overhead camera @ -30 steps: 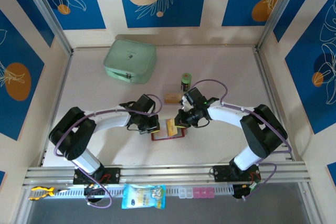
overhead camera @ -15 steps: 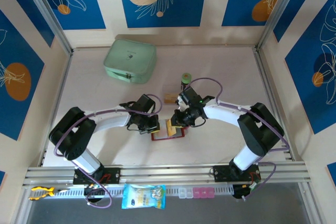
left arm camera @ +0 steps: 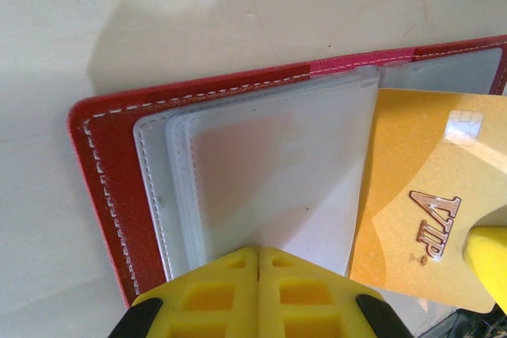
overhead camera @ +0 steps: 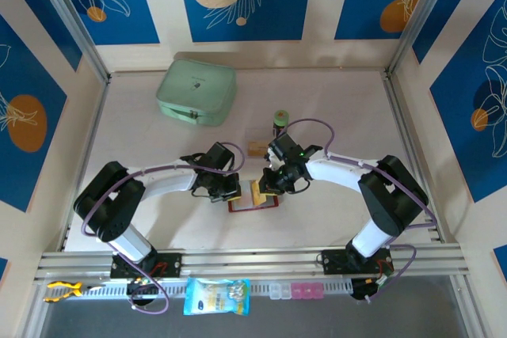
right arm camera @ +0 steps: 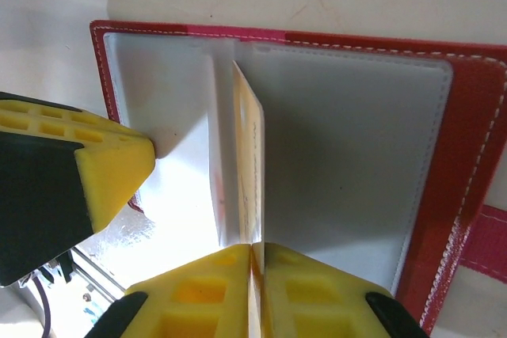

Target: Take the credit cards out of the card holder

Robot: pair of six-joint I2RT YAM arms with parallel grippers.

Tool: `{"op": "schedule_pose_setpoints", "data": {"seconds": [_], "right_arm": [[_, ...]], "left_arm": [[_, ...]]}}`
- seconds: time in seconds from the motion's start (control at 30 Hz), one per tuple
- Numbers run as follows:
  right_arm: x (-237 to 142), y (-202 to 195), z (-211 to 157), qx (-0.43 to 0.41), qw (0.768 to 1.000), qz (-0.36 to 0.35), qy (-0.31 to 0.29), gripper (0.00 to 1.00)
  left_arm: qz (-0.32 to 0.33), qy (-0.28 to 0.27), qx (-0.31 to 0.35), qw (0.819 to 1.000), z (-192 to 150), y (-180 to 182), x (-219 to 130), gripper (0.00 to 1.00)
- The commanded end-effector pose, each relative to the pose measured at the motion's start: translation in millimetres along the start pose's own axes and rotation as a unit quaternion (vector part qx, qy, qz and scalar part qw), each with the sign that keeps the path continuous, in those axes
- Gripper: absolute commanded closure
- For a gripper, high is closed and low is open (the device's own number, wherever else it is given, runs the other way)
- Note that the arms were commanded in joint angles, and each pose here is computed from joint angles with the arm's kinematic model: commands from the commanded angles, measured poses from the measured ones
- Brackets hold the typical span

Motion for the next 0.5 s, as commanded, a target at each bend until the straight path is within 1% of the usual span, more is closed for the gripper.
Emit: {"op": "schedule_pose_setpoints", "data": {"seconds": [0.0, 0.3, 0.47], "right_arm": [[-5, 7, 2, 0.0, 1.0, -0.001, -0.003, 0.9], [-23, 14, 2, -0.015, 1.0, -0.004, -0.018, 0.94], [-40, 16, 4, -0.054, 0.998, -0.018, -0.023, 0.95]], "left_arm": [[0.018, 0.009, 0.003, 1.0, -7, 10, 2, 0.96], [0.002, -0.006, 0.013, 1.0, -1, -3, -8, 0.94], [-0.007, -0.018, 0.018, 1.0, 1, -9, -18, 0.91]]}}
Point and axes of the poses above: each hand's point on the last joint's axis, 136 mm out from that joint toward the fingers, its own x axis out along the fingers, its own y axis along the line the jaws close on, z = x × y, the point moved 1 cm from there along -x, back along the fingers, and after that the axes turned 1 degree about x, right-handed, at the moved point
